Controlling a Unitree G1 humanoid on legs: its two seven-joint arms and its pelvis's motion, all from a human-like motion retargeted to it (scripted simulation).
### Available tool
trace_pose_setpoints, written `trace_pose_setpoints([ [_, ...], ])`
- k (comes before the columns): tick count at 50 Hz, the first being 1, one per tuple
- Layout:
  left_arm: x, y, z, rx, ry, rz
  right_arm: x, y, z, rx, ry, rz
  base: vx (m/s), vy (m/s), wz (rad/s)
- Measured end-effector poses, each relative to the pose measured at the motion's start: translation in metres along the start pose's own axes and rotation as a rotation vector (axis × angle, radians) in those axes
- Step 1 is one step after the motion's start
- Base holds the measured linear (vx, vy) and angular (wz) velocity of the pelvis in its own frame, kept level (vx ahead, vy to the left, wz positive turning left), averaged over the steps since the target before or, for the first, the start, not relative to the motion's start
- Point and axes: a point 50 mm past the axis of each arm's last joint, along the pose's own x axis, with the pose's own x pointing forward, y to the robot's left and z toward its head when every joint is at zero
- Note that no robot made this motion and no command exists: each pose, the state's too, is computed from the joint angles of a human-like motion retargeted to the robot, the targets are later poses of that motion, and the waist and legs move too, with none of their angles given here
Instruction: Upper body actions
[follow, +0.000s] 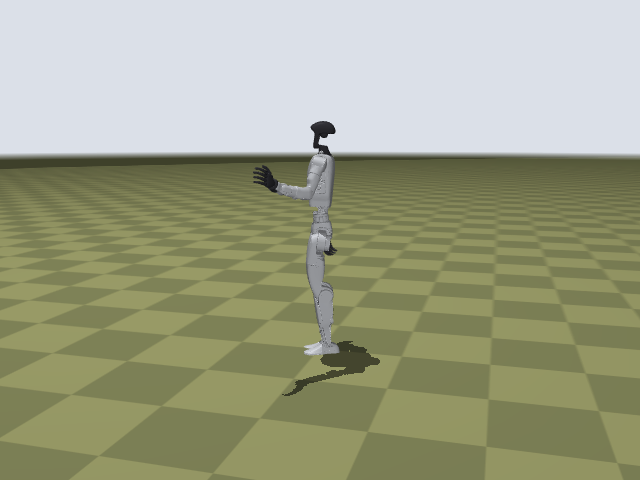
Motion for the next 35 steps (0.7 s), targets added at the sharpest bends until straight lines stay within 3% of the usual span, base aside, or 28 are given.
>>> trace_pose_setpoints([
  [4,-0.013,-0.020,0.045,0.002,-0.269,-0.142,0.001,0.005,-0.002,0.041,0.000,0.019,-0.02,-0.07,-0.35],
  [9,-0.050,-0.067,0.101,-0.067,-0.589,-0.562,0.001,0.010,-0.002,0.105,-0.003,0.044,0.00,-0.03,-0.01],
  [15,-0.100,-0.103,0.139,0.051,-0.928,-0.869,0.001,0.006,0.000,0.011,0.006,0.025,0.00,0.00,0.03],
  [23,-0.130,-0.167,0.076,0.368,-0.576,-1.370,0.000,0.004,0.008,-0.066,0.007,0.019,-0.01,-0.02,0.00],
  [25,-0.128,-0.165,0.077,0.370,-0.566,-1.363,-0.001,0.002,0.011,-0.076,0.001,0.013,0.00,-0.04,0.01],
  [32,-0.104,-0.105,0.135,0.164,-0.930,-0.787,-0.001,0.001,0.006,-0.056,0.003,0.014,0.01,-0.01,-0.44],
  [35,-0.098,-0.081,0.147,0.154,-0.971,-0.681,0.000,0.005,0.002,0.013,0.014,0.036,0.01,-0.02,-0.37],
])
